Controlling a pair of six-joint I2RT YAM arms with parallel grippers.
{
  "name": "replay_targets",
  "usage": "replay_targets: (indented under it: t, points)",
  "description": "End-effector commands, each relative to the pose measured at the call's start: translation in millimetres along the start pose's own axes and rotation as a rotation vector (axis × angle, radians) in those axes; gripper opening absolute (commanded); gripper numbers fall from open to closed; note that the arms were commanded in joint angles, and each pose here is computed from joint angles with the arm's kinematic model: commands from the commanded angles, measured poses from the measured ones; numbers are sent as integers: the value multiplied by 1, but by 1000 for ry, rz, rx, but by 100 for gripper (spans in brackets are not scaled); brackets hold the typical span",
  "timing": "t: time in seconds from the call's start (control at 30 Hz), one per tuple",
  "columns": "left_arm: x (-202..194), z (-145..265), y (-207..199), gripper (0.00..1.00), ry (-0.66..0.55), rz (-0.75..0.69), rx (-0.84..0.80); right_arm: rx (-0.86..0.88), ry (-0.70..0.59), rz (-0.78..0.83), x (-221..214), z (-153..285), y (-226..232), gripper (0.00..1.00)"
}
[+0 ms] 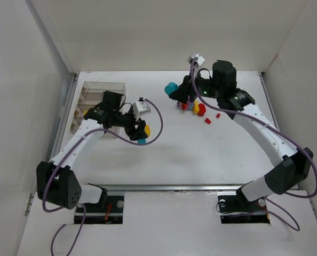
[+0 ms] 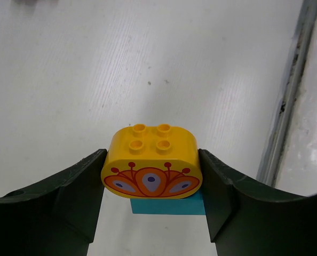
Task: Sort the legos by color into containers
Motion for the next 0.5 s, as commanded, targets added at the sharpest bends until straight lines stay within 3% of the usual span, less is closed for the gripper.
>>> replay_targets:
  t: [0.0,0.17,0.33,0.47]
  points:
    - [-20,-2,12,0,39,16,113,-3,-67,-20,21,-8,2,0]
    - [-75,-20,38,0,194,1,316,-31,-49,-68,15,-21,-10,0]
    - [-93,-33,48,6,237,-17,352,-7,-42,-72,15,-22,-8,0]
    - [-103,-44,53,4,280,-2,359,2,-42,-72,15,-22,-6,0]
Point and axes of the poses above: each gripper's point midway between its finger pads, its own z axis back along the fingers, its own y axis along the line the jaws close on, x = y × z, the point moved 4 cm from there along z, back along the fingers, and after that the axes turned 9 degrees about z, right-handed, at the moved point
